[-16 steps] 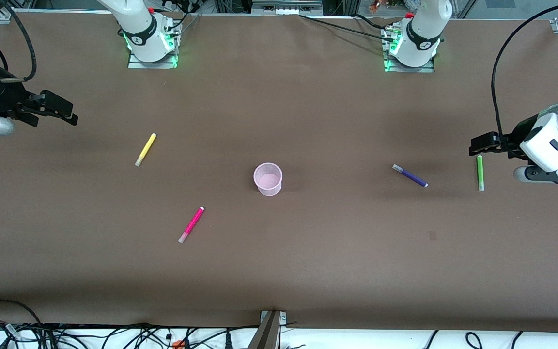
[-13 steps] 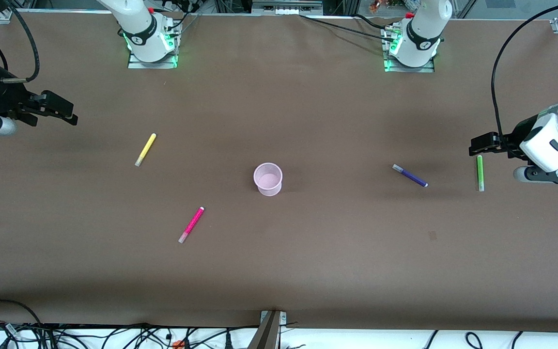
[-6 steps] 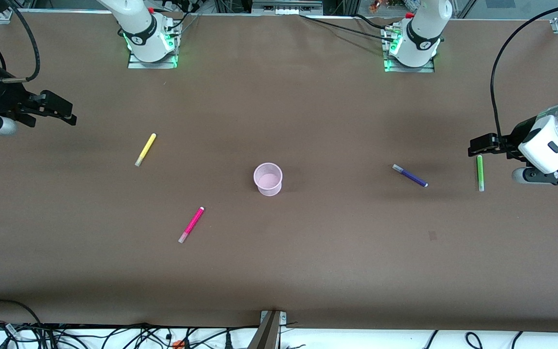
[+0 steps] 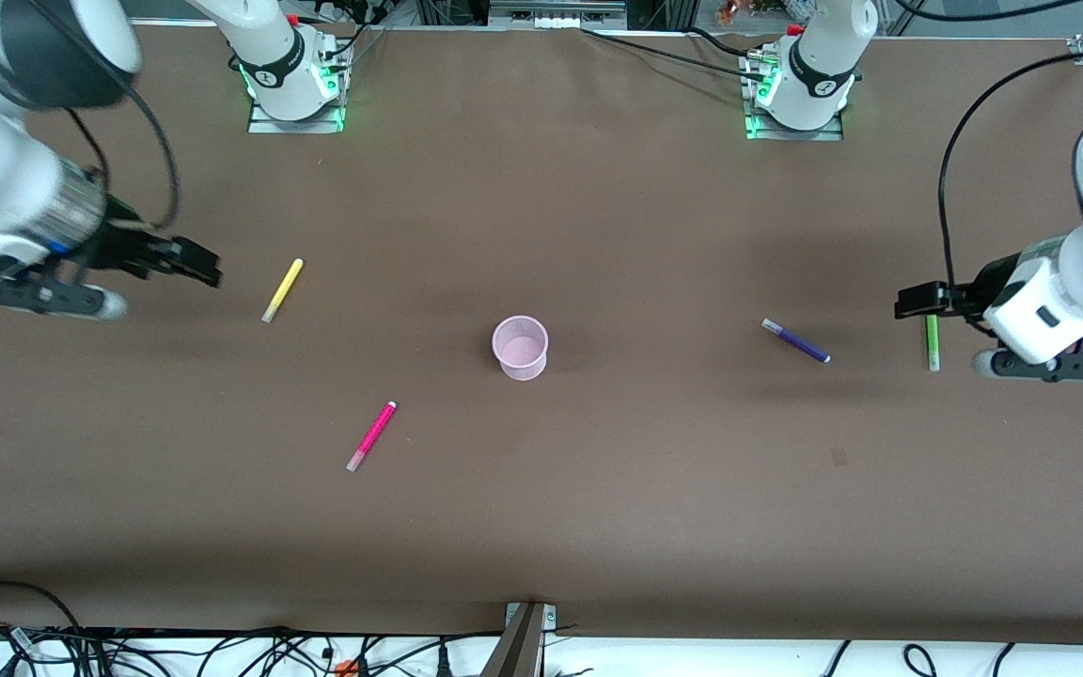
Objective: Organize pens into pink holder with both arms
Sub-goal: 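Grasp the pink marker with the right gripper while the left gripper grasps the blue pen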
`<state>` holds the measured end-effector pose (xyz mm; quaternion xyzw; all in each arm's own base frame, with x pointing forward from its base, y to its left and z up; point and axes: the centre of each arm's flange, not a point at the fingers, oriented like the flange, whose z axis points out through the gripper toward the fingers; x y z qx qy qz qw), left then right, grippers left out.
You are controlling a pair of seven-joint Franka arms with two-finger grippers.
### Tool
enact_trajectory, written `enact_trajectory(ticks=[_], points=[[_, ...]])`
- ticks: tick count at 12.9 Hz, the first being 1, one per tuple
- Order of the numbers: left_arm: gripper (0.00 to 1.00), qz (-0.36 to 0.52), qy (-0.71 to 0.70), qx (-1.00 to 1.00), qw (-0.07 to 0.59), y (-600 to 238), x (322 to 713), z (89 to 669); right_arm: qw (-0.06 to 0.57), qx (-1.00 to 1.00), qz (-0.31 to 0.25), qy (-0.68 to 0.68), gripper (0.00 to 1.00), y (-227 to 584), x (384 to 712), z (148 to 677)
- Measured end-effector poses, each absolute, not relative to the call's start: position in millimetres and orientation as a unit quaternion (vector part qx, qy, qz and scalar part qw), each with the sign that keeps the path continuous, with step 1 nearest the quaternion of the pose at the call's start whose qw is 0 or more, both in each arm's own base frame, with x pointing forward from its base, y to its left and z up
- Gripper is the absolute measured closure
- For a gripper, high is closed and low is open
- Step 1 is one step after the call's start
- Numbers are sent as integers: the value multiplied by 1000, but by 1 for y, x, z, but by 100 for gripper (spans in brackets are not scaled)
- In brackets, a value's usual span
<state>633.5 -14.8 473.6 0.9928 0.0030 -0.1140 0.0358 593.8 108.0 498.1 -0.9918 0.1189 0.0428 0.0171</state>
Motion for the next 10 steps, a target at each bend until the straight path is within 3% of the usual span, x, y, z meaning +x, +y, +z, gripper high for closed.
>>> enact_trajectory(ticks=[6, 8, 9, 10], points=[[0, -118, 243, 963, 14, -11, 624, 357, 68, -960, 72, 263, 1, 164, 641, 296], [0, -121, 328, 937, 3, -14, 608, 317, 82, -955, 70, 278, 2, 175, 647, 251], [0, -110, 387, 916, -1, -17, 601, 298, 85, -954, 67, 280, 10, 182, 648, 237], [0, -96, 448, 889, 0, -22, 595, 281, 89, -953, 65, 282, 10, 188, 650, 229]])
